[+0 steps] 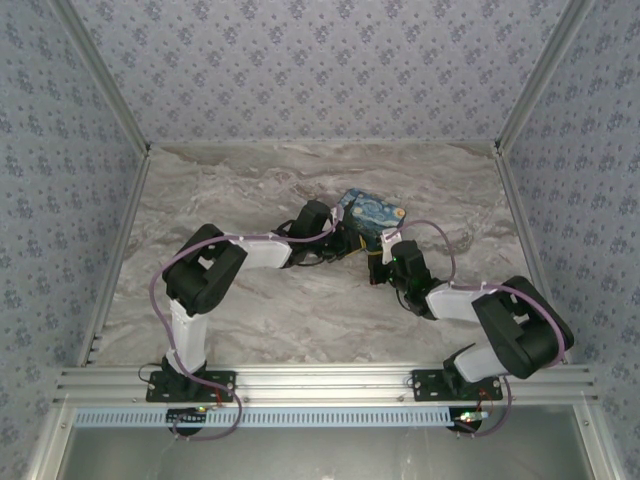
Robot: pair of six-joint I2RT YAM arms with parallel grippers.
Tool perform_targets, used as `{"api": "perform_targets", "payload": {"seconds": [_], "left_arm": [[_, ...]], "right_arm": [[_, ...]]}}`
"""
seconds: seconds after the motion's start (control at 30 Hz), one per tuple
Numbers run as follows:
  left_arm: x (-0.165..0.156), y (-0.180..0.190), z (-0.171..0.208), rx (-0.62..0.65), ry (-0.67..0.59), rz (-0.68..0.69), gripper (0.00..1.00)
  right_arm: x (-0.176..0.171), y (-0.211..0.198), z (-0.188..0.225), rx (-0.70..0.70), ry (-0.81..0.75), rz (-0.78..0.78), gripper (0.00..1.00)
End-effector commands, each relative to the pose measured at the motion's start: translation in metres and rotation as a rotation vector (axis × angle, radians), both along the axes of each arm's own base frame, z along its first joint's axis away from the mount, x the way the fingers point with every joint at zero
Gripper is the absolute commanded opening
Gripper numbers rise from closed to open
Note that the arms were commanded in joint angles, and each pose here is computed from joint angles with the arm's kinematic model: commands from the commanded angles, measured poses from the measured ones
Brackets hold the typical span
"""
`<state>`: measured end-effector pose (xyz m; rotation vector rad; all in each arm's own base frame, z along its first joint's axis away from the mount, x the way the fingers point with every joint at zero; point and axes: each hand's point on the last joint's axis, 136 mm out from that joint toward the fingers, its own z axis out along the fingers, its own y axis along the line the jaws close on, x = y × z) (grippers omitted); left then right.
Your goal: Unlock a padlock with a key
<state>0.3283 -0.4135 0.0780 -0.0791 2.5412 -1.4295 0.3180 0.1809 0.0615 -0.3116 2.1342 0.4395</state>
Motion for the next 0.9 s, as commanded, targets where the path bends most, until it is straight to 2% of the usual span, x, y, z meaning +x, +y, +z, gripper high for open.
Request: {"api": "perform_targets", "payload": {"seconds": [0.0, 0.3, 0.87], "left_arm": [[-0.005, -0.009, 0.030, -0.072, -0.037, -0.026, 0.17], [-0.005, -0.010, 0.031, -0.085, -0.030, -0.021, 0.17], [-0.006, -0.015, 0.039, -0.128, -0.017, -0.018, 0.17]], "right_arm": [[0.013, 0.006, 0.017, 0.046, -0.052, -0.017, 0.00], [0.019, 0.012, 0.033, 0.136, -0.087, -0.003, 0.00], [0.041, 0.022, 0.069, 0.220, -0.152, 0.029, 0.00]]}}
